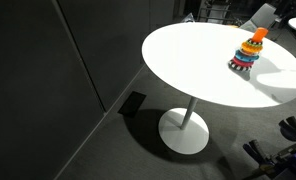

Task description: Put the stripped ring on the orange stand

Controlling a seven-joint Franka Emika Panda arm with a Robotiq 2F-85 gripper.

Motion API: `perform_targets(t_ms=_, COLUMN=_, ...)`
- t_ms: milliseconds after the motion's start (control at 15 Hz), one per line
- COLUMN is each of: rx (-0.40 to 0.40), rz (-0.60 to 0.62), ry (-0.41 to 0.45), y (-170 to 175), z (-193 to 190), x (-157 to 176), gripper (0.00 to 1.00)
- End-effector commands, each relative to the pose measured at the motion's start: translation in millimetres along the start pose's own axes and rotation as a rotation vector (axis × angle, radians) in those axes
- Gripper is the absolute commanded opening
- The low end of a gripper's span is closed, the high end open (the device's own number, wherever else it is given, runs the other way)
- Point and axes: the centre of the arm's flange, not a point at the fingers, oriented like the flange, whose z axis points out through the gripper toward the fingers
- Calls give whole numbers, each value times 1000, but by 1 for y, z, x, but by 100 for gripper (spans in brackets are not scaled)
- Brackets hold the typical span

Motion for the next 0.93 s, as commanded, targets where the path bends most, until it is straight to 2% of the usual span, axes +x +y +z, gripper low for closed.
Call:
perform_targets(t_ms=0, rx=-56, rz=-33, ry=-20, y=2, z=-15, x=-30, gripper=100)
perform_targets(t_ms=400, rx=-99, rz=-126, ry=-45, y=-6, z=-34, x=-75, gripper=100)
perform_targets(t_ms=867, rx=-61, rz=-211, ry=11, y=-12, z=-63, x=-121, gripper=100)
